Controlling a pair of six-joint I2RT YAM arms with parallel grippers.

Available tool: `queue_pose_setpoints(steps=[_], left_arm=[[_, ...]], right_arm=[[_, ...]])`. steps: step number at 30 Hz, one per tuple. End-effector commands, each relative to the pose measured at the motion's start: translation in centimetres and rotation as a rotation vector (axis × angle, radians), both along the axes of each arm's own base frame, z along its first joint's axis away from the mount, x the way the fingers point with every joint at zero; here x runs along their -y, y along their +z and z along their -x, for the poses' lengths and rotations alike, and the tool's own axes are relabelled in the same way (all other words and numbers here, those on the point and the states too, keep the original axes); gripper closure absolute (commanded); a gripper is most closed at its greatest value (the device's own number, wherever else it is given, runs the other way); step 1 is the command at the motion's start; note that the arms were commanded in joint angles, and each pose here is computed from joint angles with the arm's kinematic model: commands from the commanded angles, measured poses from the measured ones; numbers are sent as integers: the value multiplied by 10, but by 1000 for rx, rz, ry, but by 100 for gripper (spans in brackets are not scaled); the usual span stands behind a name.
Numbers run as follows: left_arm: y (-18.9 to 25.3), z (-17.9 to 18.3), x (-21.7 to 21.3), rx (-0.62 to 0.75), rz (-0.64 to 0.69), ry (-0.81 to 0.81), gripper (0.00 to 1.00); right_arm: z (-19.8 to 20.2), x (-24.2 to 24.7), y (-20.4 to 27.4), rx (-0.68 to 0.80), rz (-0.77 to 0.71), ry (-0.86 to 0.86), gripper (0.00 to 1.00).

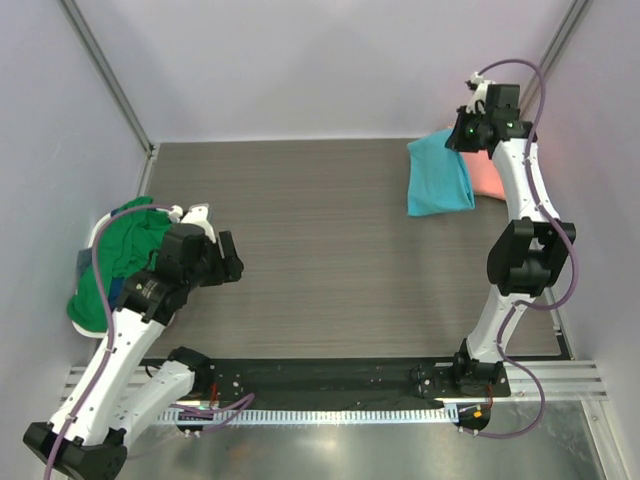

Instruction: Fold and stack the t-shirts

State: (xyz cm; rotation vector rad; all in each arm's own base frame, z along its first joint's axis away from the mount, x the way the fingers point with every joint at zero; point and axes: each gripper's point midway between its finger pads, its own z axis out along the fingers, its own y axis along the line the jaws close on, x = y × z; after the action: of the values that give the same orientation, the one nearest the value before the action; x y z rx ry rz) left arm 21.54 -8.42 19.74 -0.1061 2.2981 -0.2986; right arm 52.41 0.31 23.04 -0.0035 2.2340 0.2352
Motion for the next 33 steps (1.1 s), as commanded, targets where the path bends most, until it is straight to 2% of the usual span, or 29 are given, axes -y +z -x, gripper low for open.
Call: queue_pose_setpoints(steps=[1,7,15,29,33], left_arm=[[5,-7,4,27,20,-7,34],[1,-9,5,8,16,-8,35],[-3,-10,5,-6,8,-2,35],[-11,-12,4,-37,-8,9,36],[-11,-13,3,-39,-12,17,36]], right_arm=[[-6,23,75,175,103,-23,99],[-13,45,105,249,129,-30,99],[-25,61,115,284,135,-43,99],[-57,91,79,249,127,-63,99],[-72,115,73,264,142,-100,99]])
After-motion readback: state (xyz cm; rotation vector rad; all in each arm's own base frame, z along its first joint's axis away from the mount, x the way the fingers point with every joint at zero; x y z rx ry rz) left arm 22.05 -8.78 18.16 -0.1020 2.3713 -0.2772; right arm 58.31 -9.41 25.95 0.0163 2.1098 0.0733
